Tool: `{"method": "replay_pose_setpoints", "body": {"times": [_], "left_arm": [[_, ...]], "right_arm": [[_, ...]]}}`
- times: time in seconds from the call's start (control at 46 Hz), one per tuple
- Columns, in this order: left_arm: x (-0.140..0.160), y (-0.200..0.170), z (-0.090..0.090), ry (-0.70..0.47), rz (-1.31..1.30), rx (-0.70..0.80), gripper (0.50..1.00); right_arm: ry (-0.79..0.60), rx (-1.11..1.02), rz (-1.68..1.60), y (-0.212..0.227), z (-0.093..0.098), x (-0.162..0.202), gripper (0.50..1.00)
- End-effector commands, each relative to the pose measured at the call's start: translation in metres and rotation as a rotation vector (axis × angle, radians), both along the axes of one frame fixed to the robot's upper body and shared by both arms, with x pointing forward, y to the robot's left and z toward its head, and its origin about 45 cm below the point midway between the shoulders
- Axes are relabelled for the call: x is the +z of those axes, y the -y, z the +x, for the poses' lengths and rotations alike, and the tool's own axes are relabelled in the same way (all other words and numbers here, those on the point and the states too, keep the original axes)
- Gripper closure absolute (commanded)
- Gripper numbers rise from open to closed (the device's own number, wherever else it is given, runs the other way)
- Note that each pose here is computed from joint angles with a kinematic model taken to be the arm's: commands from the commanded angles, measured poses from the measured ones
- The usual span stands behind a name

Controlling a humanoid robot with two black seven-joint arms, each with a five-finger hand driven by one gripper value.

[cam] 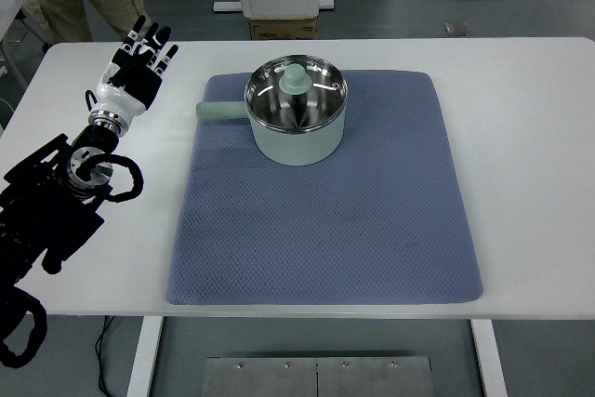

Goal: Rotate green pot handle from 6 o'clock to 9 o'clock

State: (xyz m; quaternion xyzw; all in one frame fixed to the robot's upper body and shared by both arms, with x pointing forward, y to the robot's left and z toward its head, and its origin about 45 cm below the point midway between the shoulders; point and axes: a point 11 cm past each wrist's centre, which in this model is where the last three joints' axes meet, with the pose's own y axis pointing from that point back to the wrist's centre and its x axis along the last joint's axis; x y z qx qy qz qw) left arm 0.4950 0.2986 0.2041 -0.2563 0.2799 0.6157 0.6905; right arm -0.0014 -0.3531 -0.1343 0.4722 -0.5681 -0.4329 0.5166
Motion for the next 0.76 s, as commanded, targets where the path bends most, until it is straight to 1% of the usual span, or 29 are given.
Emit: {"method": "replay_pose_setpoints", "body": {"times": [0.0, 0.261, 0.456, 0.738], "left_arm": [[0.000, -0.001, 0.000, 0.001, 0.000, 0.000, 0.500], [-0.001, 0.005, 0.000, 0.001, -0.011, -0.007, 0.500], [-0.004, 0.018, 0.000, -0.003, -0.026, -0.023, 0.500], [-0.003, 0.017, 0.000, -0.001, -0.025, -0.021, 0.500]], "right_arm": [[0.000, 0.002, -0.001, 0.000, 0.000, 0.000, 0.500], [-0.001, 0.001, -0.001, 0.000, -0.001, 0.000, 0.500], [0.002, 0.008, -0.001, 0.000, 0.001, 0.000, 0.500], [0.005, 0.003, -0.001, 0.000, 0.002, 0.000, 0.500]]}}
